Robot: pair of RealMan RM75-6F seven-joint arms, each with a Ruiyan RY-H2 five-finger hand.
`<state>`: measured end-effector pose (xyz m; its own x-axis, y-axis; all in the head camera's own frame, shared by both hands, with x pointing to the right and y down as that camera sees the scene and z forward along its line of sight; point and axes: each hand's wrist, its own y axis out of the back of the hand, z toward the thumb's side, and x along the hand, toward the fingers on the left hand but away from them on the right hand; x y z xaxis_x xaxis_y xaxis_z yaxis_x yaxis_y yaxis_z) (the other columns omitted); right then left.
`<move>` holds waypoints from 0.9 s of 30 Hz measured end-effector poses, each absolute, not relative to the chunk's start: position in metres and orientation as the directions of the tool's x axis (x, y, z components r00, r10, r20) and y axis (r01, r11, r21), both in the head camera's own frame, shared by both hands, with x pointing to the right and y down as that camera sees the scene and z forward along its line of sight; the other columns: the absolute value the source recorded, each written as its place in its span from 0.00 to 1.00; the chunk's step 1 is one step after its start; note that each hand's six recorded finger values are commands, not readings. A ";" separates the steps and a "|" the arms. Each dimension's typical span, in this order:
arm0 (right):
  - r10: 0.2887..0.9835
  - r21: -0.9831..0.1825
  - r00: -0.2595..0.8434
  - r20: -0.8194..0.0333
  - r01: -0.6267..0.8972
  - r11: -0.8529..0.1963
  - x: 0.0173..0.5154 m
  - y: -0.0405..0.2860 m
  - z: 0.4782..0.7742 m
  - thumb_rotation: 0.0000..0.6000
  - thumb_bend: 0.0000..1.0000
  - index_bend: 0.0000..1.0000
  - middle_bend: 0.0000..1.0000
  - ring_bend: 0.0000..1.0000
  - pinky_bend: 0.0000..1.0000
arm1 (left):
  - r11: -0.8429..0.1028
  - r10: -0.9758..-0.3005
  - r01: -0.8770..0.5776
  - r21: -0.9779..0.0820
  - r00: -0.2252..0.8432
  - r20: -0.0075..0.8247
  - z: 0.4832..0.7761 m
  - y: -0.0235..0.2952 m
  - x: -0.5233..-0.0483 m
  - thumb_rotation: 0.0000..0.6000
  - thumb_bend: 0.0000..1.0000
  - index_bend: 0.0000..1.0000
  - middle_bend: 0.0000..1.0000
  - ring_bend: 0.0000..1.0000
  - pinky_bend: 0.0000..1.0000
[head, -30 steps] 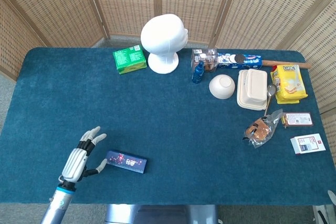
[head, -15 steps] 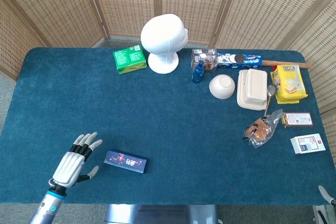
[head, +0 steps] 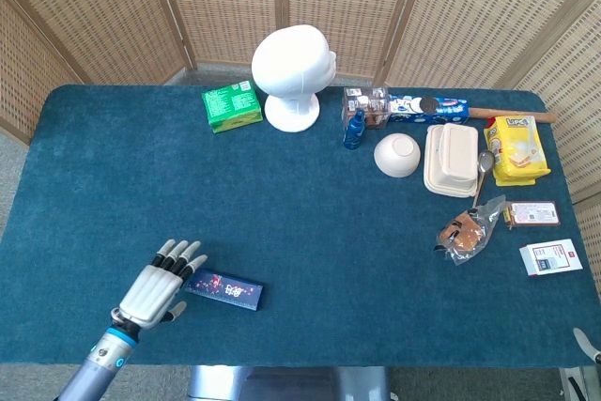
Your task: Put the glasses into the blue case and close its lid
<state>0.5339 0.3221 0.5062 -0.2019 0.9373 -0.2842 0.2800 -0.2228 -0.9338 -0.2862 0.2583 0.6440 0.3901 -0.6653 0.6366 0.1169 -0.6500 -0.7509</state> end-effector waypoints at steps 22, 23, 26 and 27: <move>0.931 -0.942 -0.255 -0.262 0.276 -0.190 0.547 0.330 0.496 0.83 0.22 0.00 0.13 0.00 0.19 | -0.702 -0.577 0.199 -0.684 0.404 0.710 0.680 0.241 -0.223 1.00 0.24 0.39 0.00 0.00 0.00; 0.930 -0.943 -0.258 -0.260 0.275 -0.188 0.548 0.330 0.496 0.82 0.22 0.00 0.13 0.00 0.19 | -0.703 -0.577 0.199 -0.682 0.402 0.712 0.682 0.240 -0.222 1.00 0.24 0.39 0.00 0.00 0.00; 0.929 -0.944 -0.265 -0.258 0.274 -0.184 0.550 0.331 0.495 0.82 0.22 0.00 0.13 0.00 0.19 | -0.706 -0.584 0.187 -0.683 0.391 0.711 0.684 0.234 -0.219 1.00 0.24 0.39 0.00 0.00 0.00; 0.929 -0.944 -0.266 -0.258 0.273 -0.184 0.550 0.332 0.495 0.82 0.22 0.00 0.13 0.00 0.19 | -0.706 -0.591 0.177 -0.686 0.386 0.708 0.685 0.231 -0.218 1.00 0.23 0.39 0.00 0.00 0.00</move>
